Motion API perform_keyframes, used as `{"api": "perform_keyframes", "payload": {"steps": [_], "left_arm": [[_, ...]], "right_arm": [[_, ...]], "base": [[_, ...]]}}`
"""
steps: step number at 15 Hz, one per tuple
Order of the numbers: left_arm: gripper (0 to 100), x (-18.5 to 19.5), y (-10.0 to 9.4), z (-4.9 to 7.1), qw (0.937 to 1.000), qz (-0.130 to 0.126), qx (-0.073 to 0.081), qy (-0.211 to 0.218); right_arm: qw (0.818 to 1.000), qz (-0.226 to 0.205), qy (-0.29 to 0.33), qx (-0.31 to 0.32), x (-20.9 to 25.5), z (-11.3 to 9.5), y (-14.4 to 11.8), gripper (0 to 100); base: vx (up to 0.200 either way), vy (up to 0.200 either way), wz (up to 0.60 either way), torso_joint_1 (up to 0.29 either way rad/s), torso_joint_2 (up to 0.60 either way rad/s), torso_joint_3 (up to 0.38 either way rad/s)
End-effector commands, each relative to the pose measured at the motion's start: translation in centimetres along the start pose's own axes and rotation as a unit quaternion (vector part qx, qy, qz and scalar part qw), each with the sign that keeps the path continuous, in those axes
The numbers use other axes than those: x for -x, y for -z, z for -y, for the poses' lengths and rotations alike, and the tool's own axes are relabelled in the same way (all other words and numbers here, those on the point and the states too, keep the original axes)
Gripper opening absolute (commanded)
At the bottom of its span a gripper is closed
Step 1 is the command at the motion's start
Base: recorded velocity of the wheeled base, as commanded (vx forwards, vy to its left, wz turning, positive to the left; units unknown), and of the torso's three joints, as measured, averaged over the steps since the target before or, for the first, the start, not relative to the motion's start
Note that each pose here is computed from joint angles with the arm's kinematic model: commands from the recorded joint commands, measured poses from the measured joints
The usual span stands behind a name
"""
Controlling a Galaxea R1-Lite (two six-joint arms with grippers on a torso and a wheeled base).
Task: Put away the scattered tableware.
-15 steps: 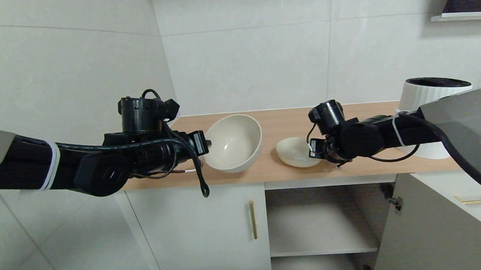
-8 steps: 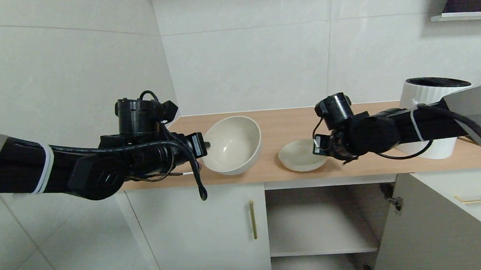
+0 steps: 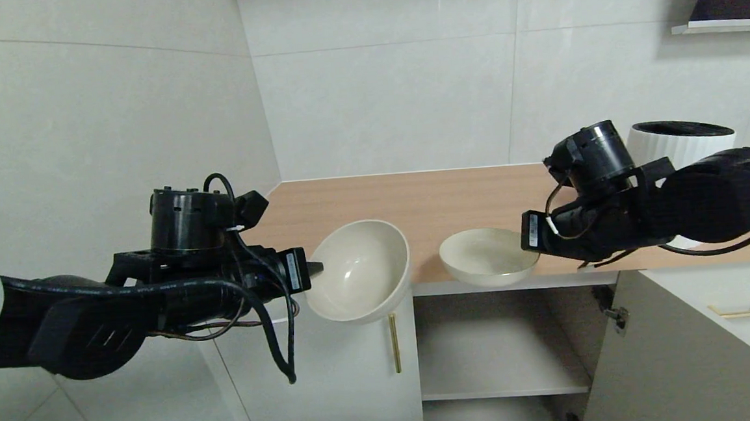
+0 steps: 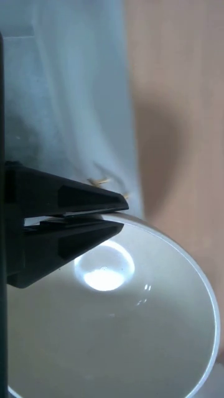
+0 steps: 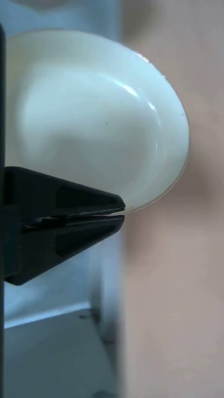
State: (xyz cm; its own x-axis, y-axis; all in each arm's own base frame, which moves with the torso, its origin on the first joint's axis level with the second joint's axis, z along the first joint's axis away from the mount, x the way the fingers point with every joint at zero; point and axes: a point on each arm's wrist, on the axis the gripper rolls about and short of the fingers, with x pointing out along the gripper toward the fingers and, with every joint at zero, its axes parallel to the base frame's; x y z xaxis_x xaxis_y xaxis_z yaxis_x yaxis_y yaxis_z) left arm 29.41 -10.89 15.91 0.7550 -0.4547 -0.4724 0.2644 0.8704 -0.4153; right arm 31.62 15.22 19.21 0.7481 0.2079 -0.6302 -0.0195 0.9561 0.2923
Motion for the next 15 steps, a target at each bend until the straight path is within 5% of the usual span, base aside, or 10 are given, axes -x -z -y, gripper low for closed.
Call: {"api": "perform_keyframes", "payload": {"steps": [1,6,12,15], "left_arm": [[0,0.4,0.7,0.5,0.9999,-0.009,-0.003,0.007],[0,-0.3,1.5,0.7,0.9996,-0.026,-0.004,0.008],[0,-0.6,2.1,1.0,0.9992,-0.037,-0.007,0.012],[0,-0.9,2.2,0.9,0.9991,-0.042,-0.008,0.009]], "right_arm": [[1.0,0.001,-0.005,0.0,2.6,1.0,0.8,0],[1.0,-0.009,0.007,0.015,2.7,2.0,1.4,0],[0.999,-0.02,0.006,0.028,2.5,2.0,1.9,0],[0.999,-0.021,0.008,0.031,2.4,2.0,2.0,0]], "base": [[0.0,0.0,0.0,0.0,0.0,0.0],[0.0,0.0,0.0,0.0,0.0,0.0],[-0.2,0.0,0.0,0.002,0.0,0.003],[0.0,0.0,0.0,0.0,0.0,0.0]]}}
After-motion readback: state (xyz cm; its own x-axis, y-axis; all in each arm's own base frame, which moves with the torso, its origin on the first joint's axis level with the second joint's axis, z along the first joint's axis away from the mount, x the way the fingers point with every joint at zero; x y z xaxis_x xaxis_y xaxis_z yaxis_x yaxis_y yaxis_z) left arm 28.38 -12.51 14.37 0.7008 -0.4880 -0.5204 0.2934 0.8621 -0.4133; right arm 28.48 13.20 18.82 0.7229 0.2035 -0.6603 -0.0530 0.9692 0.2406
